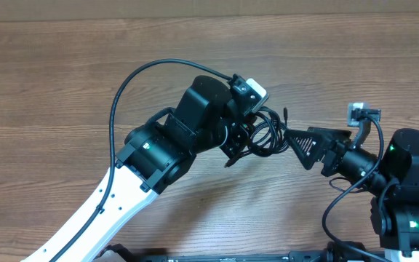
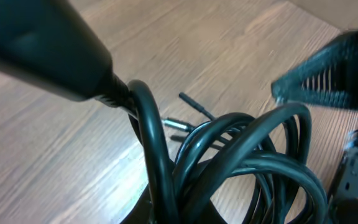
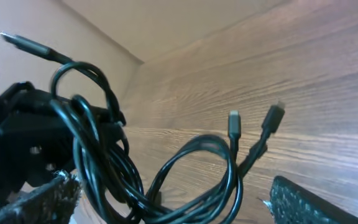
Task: Untangle cables
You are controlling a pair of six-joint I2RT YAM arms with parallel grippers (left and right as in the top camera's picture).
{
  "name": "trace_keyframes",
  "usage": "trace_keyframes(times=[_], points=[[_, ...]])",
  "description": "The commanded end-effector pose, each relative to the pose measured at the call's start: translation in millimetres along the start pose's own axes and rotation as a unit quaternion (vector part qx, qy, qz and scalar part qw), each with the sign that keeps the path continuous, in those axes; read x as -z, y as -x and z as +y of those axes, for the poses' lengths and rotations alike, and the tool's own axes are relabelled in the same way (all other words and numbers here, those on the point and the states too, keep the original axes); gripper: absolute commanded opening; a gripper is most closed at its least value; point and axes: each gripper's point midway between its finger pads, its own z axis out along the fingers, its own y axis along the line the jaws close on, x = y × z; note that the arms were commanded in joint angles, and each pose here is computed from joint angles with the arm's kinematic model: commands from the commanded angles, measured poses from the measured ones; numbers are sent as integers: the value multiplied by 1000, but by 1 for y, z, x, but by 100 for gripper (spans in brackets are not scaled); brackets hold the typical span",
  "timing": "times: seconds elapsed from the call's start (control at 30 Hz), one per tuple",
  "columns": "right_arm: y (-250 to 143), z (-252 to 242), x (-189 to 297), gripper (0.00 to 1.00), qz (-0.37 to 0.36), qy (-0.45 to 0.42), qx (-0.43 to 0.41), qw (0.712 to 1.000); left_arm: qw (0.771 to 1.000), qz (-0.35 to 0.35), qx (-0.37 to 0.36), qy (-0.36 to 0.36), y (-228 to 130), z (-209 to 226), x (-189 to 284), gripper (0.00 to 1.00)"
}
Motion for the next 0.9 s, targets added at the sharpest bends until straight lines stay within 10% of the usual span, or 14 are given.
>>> trace_keyframes(times=[0.0,0.87], points=[[5,11,4,97,-5,14,61,998,1000,6,-12,-5,-2,-7,2,4],[8,-21,6,90,-20,-73,41,996,982,-19,-107,-155,3,-78,8,4]])
